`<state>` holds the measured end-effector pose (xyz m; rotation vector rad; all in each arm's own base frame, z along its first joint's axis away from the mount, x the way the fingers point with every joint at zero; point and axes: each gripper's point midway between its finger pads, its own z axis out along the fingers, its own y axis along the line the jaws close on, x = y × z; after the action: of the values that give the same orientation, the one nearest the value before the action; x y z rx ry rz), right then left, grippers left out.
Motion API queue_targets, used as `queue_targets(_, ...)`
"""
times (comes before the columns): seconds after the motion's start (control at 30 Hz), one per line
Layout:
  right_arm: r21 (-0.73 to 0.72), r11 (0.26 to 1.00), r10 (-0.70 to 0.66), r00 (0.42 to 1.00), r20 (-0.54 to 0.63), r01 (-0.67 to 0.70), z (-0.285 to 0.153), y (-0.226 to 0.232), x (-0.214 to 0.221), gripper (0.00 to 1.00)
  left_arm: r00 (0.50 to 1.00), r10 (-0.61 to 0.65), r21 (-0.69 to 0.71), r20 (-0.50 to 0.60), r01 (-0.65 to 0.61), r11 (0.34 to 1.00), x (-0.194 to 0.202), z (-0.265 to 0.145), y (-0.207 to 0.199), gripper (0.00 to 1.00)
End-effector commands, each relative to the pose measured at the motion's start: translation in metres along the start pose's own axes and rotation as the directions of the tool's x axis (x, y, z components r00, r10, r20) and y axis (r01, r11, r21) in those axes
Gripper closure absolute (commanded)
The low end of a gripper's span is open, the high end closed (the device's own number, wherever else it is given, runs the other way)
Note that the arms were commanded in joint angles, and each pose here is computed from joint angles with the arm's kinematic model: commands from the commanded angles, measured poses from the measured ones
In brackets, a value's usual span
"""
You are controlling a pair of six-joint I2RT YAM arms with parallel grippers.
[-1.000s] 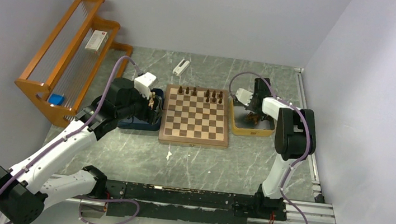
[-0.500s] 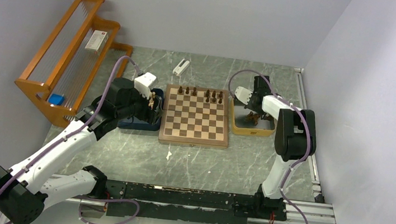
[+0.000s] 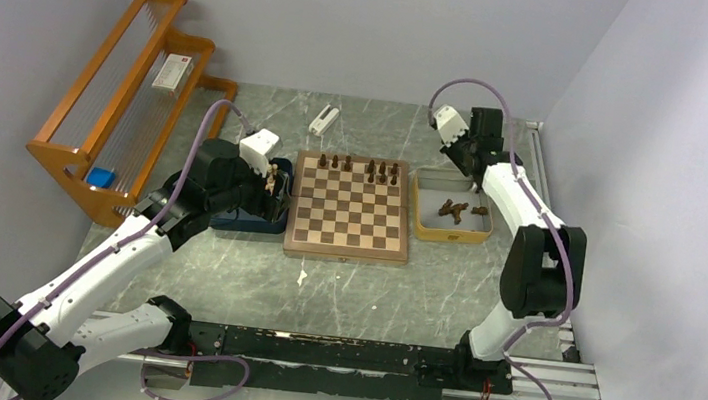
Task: Set up the chess pieces on the board
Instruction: Pick up the chess piece from the storage box, then place the chess piece on the chessboard.
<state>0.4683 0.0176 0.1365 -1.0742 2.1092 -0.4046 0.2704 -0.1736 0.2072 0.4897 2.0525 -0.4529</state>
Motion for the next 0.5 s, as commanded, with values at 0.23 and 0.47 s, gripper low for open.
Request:
queue_targets(0.23,-0.258,0.933,0.356,0.749,0.559,-0.251,-0.090,0.071,-0.153,0.95,0.993,-0.112,-0.022,0.046,0.113,0.993,-0.008,-0.001,0.000,0.12)
queue_targets(0.47,-0.497,0.829,0.518,0.690,0.506,-0.257,-0.087,0.167,-0.190,0.93,0.991,-0.110,-0.011,0.081,0.111,0.994,-0.013,-0.012,-0.002,0.15)
